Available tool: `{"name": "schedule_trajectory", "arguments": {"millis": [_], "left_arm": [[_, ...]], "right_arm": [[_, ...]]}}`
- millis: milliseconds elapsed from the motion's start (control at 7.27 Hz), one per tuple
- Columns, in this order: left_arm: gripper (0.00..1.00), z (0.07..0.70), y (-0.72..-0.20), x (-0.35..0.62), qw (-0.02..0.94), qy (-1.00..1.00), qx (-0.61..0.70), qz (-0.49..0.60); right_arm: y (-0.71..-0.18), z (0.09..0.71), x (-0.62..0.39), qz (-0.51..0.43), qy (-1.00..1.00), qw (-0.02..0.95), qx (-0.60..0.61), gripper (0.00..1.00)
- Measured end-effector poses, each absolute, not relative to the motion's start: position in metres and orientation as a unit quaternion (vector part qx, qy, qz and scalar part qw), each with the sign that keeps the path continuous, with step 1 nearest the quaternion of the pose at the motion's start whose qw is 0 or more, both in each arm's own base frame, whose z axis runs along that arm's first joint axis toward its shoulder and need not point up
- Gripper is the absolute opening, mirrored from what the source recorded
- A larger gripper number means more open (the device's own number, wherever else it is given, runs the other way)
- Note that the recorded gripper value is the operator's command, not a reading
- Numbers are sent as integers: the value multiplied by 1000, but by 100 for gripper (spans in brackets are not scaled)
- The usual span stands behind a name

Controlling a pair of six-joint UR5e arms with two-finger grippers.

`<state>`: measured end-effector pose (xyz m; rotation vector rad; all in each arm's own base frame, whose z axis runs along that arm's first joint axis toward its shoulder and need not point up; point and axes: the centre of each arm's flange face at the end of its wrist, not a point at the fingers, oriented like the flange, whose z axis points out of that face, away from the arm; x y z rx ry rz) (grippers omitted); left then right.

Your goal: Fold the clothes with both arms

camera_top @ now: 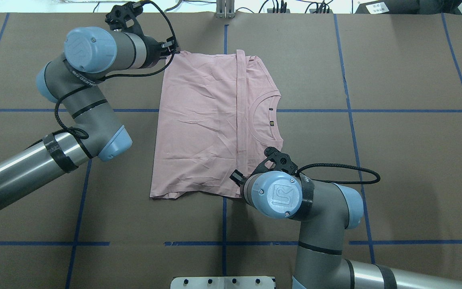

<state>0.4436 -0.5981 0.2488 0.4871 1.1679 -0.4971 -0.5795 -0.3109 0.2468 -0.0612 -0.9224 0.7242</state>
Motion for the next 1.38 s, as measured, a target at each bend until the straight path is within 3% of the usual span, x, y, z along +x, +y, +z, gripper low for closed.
{"name": "schedule_trajectory", "arguments": {"millis": [413,963,1375], "left_arm": [[54,259,-522,437,778,554,169,-243],[59,292,-364,483,818,512,82,-250],[62,295,-303,516,845,467,37,-257]], "right_arm": [[-290,231,-545,334,-435,835,-33,0],[-286,231,-538,333,-434,836,-33,0],[-286,229,-538,333,-435,836,-34,0]]}}
